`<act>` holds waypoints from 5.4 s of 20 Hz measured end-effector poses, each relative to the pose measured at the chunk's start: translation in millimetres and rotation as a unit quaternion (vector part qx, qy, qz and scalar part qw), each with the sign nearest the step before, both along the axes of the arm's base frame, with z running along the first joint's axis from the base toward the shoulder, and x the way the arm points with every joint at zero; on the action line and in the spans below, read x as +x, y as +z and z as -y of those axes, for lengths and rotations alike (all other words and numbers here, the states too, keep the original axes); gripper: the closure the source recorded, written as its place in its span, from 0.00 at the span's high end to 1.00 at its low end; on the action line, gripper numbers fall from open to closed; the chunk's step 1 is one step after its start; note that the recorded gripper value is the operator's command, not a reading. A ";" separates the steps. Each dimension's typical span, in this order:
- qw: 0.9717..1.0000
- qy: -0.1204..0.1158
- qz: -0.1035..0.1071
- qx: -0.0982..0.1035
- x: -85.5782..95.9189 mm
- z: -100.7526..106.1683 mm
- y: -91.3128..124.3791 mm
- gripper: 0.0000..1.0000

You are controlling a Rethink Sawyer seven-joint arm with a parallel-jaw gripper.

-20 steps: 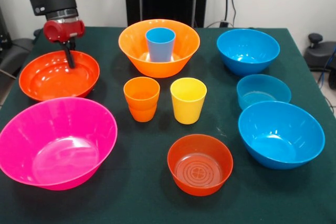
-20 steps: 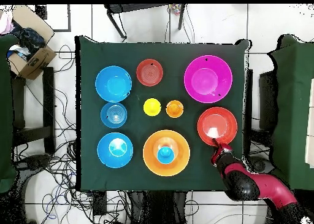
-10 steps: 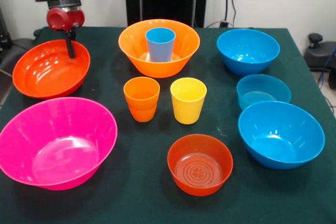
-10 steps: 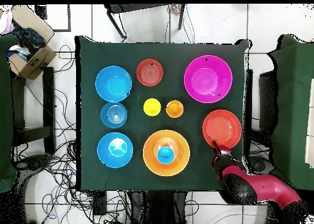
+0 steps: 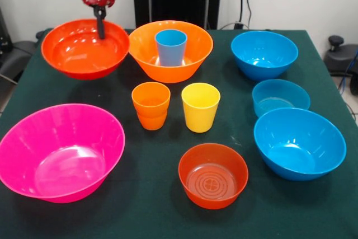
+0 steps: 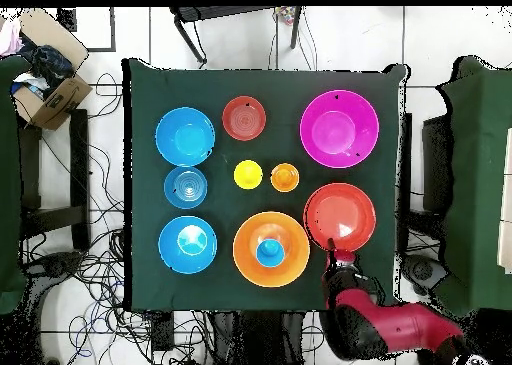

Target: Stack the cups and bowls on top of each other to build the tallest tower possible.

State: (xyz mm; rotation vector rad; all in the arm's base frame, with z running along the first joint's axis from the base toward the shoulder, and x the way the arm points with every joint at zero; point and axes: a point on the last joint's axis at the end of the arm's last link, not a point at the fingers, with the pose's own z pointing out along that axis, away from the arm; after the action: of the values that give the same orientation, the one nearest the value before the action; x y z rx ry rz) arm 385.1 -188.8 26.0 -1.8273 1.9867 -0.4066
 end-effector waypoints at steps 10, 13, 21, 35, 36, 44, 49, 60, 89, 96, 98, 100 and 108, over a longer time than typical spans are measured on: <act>0.999 -0.041 -0.002 -0.031 -31.1 9.2 26.3 0.00; 0.998 -0.056 -0.002 -0.034 -36.3 19.6 28.9 0.00; 0.994 -0.107 -0.009 0.005 -57.0 24.4 23.7 0.00; 0.976 -0.170 -0.030 0.131 -76.2 -43.6 24.2 0.00; 0.976 -0.170 -0.029 0.133 -76.0 -45.6 24.9 0.00; 0.973 -0.168 -0.015 0.156 -67.1 -79.9 40.8 0.00; 0.970 -0.180 -0.005 0.162 -61.0 -97.1 50.0 0.00; 0.962 -0.206 0.039 0.174 -48.5 -123.0 61.6 0.00; 0.945 -0.275 0.056 0.167 -50.7 -180.2 54.4 0.00; 0.946 -0.283 0.048 0.153 -57.0 -189.5 52.1 0.00; 0.946 -0.284 0.048 0.150 -57.7 -189.8 52.4 0.00; 0.946 -0.287 0.048 0.144 -58.8 -190.2 52.4 0.00; 0.946 -0.297 0.044 0.118 -64.7 -197.7 42.5 0.00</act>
State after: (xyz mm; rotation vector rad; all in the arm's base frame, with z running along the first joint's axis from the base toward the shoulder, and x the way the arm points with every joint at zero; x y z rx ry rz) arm 320.4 8.8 68.5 -1.0235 2.3775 -0.3883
